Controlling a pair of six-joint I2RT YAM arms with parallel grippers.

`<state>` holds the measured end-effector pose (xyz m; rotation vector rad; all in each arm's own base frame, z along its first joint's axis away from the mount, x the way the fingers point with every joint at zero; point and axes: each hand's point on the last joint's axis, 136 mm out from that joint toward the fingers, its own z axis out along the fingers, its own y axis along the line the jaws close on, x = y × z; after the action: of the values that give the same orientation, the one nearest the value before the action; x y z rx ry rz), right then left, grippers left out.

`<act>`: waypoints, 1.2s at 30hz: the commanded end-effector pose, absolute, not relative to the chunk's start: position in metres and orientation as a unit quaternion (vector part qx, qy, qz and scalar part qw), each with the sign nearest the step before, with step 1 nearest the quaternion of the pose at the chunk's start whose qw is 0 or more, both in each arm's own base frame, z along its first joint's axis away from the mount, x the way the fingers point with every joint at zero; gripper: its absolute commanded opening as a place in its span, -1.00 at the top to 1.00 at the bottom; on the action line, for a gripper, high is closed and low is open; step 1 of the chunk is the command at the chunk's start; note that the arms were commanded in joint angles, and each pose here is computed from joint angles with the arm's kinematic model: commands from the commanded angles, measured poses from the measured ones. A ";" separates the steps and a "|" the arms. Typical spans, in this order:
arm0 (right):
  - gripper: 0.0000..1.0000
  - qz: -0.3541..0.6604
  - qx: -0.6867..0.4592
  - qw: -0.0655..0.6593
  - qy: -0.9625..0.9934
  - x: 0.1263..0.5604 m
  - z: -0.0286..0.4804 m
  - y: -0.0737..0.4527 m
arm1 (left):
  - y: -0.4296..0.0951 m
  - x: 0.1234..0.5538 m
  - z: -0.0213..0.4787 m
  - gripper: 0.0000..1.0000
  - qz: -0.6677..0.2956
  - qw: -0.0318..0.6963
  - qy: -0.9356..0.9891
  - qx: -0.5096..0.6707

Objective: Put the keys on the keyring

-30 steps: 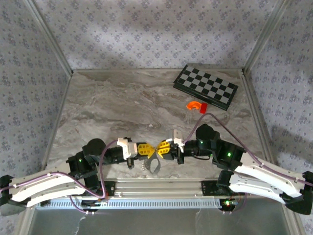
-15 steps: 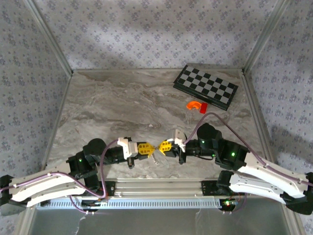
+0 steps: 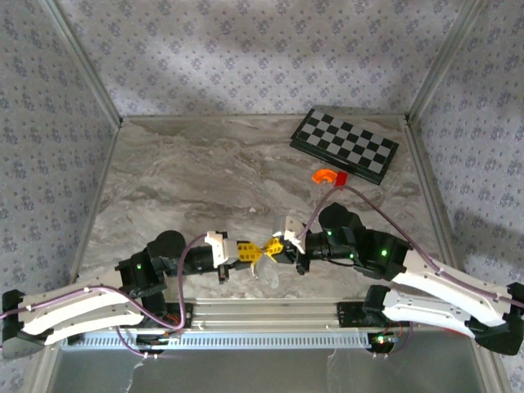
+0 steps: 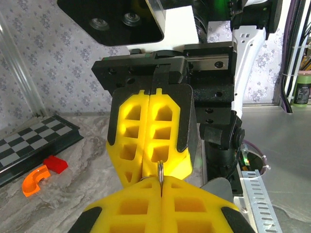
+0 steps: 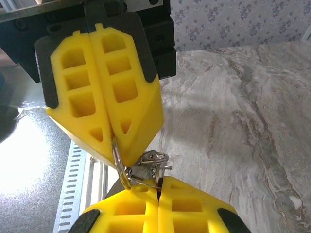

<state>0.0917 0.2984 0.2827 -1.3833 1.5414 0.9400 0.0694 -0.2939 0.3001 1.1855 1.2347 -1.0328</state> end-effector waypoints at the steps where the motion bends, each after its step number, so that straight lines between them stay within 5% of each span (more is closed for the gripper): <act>1: 0.96 0.386 -0.561 0.422 0.598 0.086 0.297 0.302 | -0.294 0.060 0.327 1.00 -0.454 0.555 0.482 0.504; 36: 0.87 0.413 -0.561 0.439 0.567 0.071 0.326 0.288 | -0.284 0.091 0.299 1.00 -0.351 0.554 0.559 0.508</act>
<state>0.0807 0.2906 0.2962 -1.3933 1.5011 0.9821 0.0781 -0.2875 0.2889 1.2462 1.3016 -0.9010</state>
